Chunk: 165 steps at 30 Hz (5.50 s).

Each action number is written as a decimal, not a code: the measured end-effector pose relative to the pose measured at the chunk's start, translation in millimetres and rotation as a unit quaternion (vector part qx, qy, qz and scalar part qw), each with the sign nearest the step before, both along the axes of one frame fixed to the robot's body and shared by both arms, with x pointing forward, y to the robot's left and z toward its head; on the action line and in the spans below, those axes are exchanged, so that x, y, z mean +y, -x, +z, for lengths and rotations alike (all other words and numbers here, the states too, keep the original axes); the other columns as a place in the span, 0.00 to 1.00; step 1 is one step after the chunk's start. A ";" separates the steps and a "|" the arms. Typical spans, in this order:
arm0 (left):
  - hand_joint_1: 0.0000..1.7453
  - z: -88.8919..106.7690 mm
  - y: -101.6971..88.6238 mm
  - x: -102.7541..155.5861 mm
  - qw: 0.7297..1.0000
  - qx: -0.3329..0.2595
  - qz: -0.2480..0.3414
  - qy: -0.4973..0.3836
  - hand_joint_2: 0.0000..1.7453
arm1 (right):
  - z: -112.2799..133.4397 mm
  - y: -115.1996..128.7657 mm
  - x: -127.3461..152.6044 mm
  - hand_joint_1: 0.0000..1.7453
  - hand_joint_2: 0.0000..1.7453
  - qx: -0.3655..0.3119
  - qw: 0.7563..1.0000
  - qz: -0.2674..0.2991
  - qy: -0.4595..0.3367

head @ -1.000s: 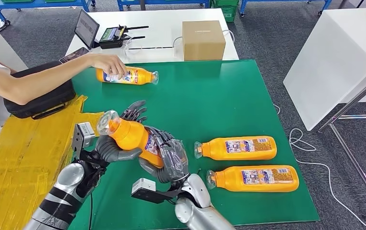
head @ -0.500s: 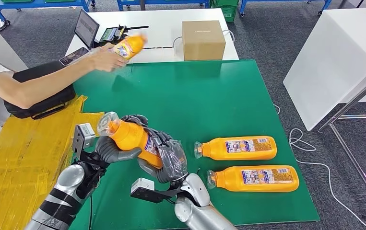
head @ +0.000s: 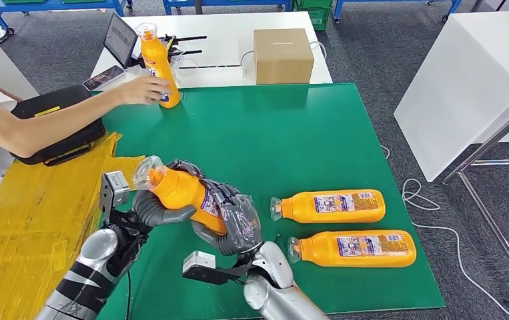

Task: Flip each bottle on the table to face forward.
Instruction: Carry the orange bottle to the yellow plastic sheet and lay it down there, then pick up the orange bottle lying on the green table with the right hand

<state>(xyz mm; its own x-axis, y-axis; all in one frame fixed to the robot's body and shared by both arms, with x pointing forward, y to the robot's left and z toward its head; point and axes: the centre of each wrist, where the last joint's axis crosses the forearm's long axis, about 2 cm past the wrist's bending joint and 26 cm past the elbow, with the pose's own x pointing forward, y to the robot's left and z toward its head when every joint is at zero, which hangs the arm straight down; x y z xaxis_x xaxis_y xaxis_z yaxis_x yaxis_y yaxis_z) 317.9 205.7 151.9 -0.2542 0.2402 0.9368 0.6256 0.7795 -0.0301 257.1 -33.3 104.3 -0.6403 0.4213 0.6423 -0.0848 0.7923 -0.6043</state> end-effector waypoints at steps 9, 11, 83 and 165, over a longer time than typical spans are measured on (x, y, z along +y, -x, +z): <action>1.00 5.6 -1.9 8.7 0.998 0.001 0.059 0.021 1.00 | 28.6 10.7 -12.1 0.00 1.00 -0.052 0.996 -0.020 -0.076; 1.00 5.0 -1.8 11.5 0.997 0.001 0.070 0.023 1.00 | 33.1 12.4 -14.6 0.00 1.00 -0.062 0.994 -0.021 -0.086; 1.00 -83.9 -36.9 195.3 0.402 -0.018 0.469 -0.786 1.00 | 73.1 30.4 -206.9 0.00 1.00 -0.029 0.988 -0.053 -0.143; 0.00 -89.8 -16.2 83.4 0.658 -0.117 0.468 -0.578 1.00 | 63.9 35.0 -203.8 0.00 1.00 0.003 0.988 -0.069 -0.139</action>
